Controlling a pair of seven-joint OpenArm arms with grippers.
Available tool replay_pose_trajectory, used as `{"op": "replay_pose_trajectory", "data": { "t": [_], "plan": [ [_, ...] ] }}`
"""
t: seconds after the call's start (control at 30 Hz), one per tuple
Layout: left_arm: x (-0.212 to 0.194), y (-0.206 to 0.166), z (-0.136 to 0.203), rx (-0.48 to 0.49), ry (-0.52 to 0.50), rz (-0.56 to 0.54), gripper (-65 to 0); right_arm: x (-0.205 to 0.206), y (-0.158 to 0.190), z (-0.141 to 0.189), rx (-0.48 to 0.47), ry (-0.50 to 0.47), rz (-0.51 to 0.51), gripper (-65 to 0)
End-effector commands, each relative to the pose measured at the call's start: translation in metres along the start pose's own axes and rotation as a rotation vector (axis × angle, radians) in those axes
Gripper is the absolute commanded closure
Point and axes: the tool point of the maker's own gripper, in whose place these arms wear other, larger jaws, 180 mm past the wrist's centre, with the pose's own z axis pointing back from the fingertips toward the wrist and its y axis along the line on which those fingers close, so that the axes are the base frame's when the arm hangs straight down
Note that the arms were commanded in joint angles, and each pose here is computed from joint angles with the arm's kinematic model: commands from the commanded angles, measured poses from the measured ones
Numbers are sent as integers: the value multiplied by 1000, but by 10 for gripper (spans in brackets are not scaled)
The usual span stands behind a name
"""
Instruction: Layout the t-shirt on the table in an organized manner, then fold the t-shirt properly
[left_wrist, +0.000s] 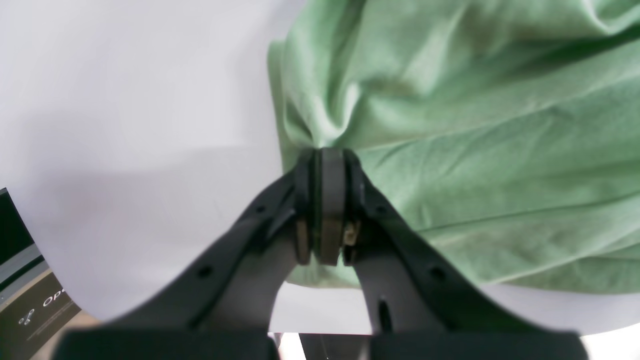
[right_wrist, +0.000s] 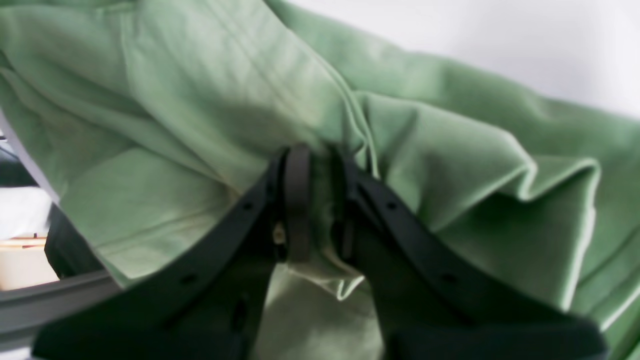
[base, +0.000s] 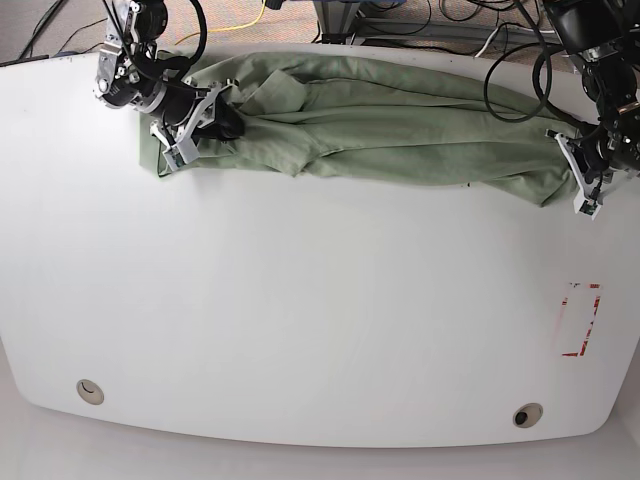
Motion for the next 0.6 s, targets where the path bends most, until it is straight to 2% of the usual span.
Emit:
{"op": "replay_pose_trajectory", "data": {
  "t": [0.0, 0.33, 0.57],
  "plan": [
    [9, 7, 6, 21, -27, -9, 0, -27, -26, -4, -68, 156, 33, -84],
    [27, -22, -5, -40, -49, -44, 0, -3, -58, -13, -99, 118, 23, -82],
    [30, -20, -13, -33, -32, -50, 0, 15, -68, -14, -111, 98, 36, -82]
  ]
}}
